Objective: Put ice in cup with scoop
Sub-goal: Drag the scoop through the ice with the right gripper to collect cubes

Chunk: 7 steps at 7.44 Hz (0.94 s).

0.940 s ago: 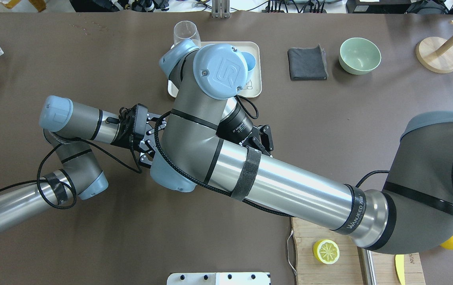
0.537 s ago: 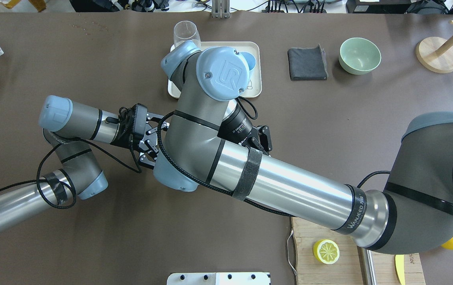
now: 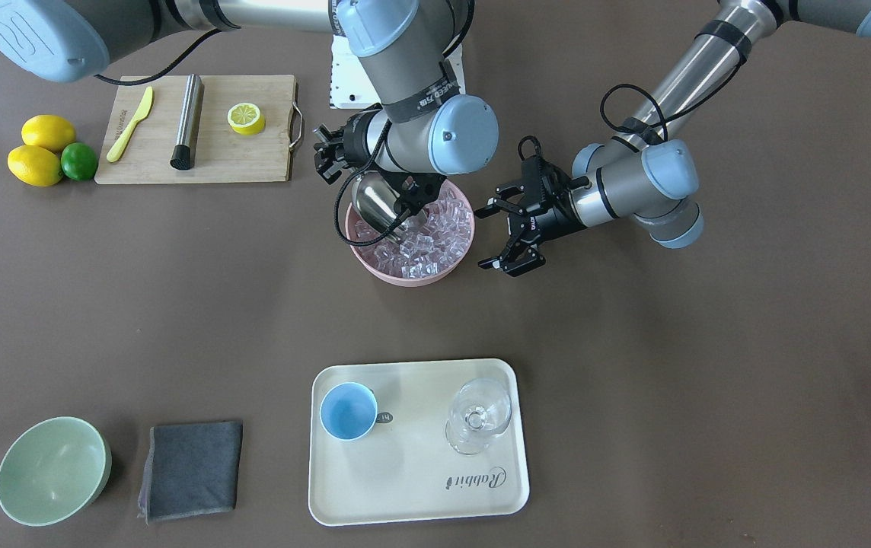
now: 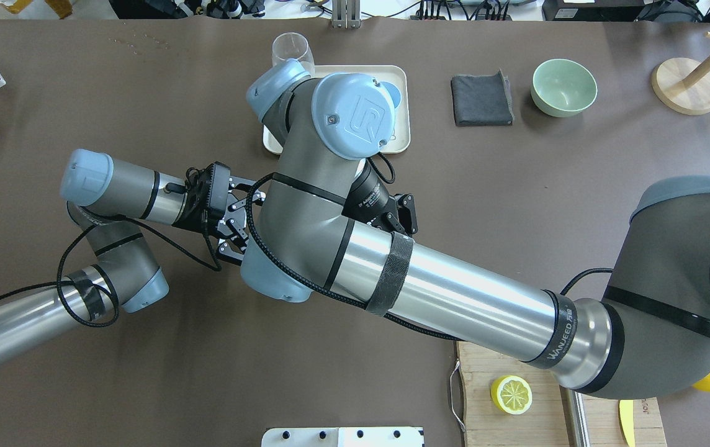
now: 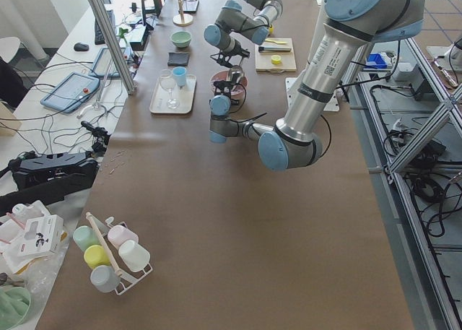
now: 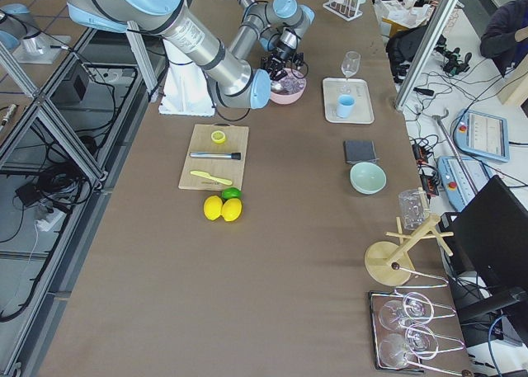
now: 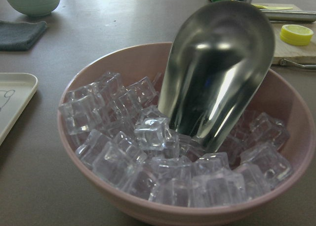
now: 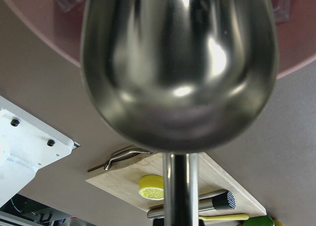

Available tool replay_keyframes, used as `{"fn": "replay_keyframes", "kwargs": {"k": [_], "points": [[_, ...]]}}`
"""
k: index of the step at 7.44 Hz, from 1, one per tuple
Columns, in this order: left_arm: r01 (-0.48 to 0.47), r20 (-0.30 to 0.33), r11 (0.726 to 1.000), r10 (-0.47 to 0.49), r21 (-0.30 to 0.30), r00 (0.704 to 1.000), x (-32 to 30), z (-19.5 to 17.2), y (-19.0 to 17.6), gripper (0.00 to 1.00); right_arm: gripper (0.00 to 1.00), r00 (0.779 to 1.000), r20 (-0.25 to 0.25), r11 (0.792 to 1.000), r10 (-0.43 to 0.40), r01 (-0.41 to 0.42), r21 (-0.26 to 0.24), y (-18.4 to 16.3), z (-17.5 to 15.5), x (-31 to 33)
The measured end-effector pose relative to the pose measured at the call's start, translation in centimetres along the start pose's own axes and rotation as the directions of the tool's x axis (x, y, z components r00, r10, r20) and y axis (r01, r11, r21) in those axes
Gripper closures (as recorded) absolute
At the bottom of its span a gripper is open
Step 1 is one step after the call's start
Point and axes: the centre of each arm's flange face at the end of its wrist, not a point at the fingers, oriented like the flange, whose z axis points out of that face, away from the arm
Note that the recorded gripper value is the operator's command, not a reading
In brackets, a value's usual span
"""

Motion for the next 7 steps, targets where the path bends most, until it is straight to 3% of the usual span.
{"fn": "replay_keyframes", "kwargs": {"k": [7], "points": [[0.000, 0.001, 1.000, 0.000, -0.001, 1.000, -0.1, -0.1, 0.0, 0.02, 1.00, 0.999, -0.028, 0.990, -0.025, 0.029, 0.136, 1.1, 0.2, 0.0]]}}
